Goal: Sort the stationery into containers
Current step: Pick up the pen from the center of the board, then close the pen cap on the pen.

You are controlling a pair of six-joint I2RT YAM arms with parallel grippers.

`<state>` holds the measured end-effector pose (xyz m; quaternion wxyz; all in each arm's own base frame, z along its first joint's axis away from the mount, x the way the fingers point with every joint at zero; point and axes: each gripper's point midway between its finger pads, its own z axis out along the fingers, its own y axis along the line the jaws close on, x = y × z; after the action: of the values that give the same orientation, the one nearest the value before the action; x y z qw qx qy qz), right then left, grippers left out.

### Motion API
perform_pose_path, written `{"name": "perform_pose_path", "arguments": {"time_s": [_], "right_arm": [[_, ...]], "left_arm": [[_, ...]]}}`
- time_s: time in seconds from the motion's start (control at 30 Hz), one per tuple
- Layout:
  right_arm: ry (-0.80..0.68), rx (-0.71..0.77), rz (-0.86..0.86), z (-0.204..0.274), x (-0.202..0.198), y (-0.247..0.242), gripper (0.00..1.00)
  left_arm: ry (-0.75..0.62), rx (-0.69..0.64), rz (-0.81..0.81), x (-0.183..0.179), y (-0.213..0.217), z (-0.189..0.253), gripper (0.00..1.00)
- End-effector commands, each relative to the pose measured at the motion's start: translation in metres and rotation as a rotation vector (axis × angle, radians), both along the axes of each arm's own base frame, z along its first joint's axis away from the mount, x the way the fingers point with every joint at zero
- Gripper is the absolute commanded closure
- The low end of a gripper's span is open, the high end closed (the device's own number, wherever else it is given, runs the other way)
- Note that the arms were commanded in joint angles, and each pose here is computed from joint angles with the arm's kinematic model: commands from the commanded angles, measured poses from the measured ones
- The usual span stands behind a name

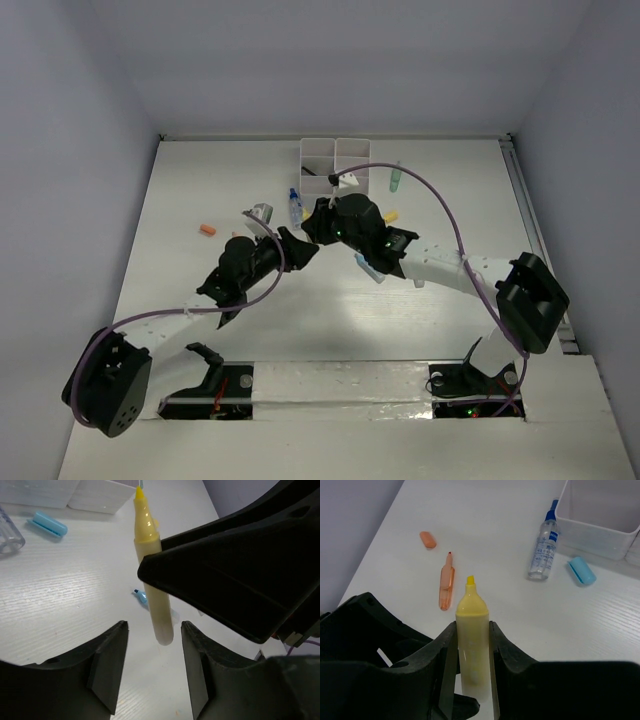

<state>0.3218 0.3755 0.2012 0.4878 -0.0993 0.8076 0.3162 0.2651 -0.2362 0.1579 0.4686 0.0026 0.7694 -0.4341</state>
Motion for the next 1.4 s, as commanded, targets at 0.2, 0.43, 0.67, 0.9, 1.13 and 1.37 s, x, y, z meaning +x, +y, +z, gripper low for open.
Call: {"name": "perform_pose_path", "arguments": {"time_s": [0.2, 0.43, 0.67, 0.9, 1.13, 1.37], "right_arm": [[-0.028, 0.105, 0.039, 0.023, -0.01, 0.01, 0.94], [-0.025, 0.115, 0.054, 0.023, -0.014, 0.01, 0.95], [-0.014, 0.104, 0.059, 0.017, -0.018, 0.007, 0.93], [0.031, 0.143, 0.161, 0.033, -0.027, -0.011, 0.38], [0.035, 0.129, 0.001, 0.035, -0.001, -0.093, 0.36], [0.182, -0.05, -0.346, -0.033, 0.047, -0.194, 0.39]], "left_arm": [[-0.154, -0.057, 0.007, 0.022, -0.012, 0.039, 0.63], [-0.154, -0.048, 0.019, 0.023, -0.012, 0.035, 0.82], [-0.157, -0.015, 0.015, 0.022, -0.01, 0.03, 1.0], [-0.158, 0.036, 0.029, 0.019, -0.002, 0.021, 1.0], [-0.198, 0.106, 0.051, 0.023, 0.005, 0.025, 1.0], [-0.242, 0.134, 0.013, 0.015, 0.004, 0.023, 1.0]]}}
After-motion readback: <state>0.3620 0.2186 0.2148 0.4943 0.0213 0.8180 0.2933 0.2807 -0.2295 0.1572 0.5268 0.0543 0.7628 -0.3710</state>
